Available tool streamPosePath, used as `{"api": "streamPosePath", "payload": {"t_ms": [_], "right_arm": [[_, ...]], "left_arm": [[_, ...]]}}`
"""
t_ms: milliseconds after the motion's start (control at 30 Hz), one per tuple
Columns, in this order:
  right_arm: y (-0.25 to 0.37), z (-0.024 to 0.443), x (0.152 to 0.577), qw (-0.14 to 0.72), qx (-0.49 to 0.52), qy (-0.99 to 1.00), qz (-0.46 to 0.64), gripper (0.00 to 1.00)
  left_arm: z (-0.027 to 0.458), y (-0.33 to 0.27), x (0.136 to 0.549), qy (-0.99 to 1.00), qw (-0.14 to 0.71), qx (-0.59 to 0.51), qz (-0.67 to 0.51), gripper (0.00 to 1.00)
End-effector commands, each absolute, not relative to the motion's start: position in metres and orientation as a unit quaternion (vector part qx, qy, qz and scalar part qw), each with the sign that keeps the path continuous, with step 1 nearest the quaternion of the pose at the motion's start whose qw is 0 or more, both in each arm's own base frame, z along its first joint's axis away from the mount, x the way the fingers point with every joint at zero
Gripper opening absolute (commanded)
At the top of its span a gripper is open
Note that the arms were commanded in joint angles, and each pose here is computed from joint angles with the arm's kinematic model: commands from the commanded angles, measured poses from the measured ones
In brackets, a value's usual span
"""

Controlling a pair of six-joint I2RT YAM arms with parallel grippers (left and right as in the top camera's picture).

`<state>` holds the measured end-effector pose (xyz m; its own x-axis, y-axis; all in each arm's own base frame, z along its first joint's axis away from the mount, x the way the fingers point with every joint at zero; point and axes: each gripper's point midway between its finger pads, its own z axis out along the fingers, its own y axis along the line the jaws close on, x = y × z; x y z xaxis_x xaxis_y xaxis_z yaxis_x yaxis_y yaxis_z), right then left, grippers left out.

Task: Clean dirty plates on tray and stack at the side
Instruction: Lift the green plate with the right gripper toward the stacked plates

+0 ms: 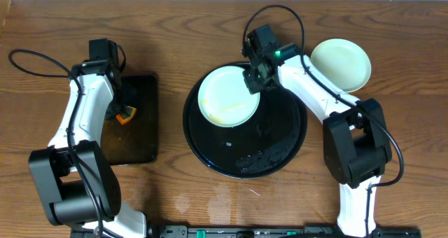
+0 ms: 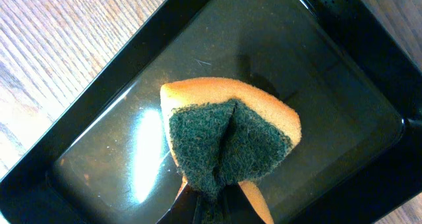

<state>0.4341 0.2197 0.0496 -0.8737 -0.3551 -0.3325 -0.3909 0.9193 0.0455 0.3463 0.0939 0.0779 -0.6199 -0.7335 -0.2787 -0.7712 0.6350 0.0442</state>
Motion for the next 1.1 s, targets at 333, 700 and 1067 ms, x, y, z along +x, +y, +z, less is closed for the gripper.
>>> {"api": "streamPosePath", "payload": {"t_ms": [333,700,1067], "right_arm": [[0.202,0.186,0.451,0.333,-0.251,0.905,-0.085,0.01],[0.207,0.26,0.429,0.391,-0.36,0.825,-0.194,0.02],[0.248,0.267,0.411,0.377,-0.505,0.727,-0.273,0.01]], "left_arm": [[0.071,0.095,0.342,0.9,0.106,-0.414,0.086,0.09],[0.071,0.095,0.342,0.9,0.106,-0.414,0.086,0.09],[0.071,0.095,0.342,0.9,0.106,-0.414,0.086,0.09]]}}
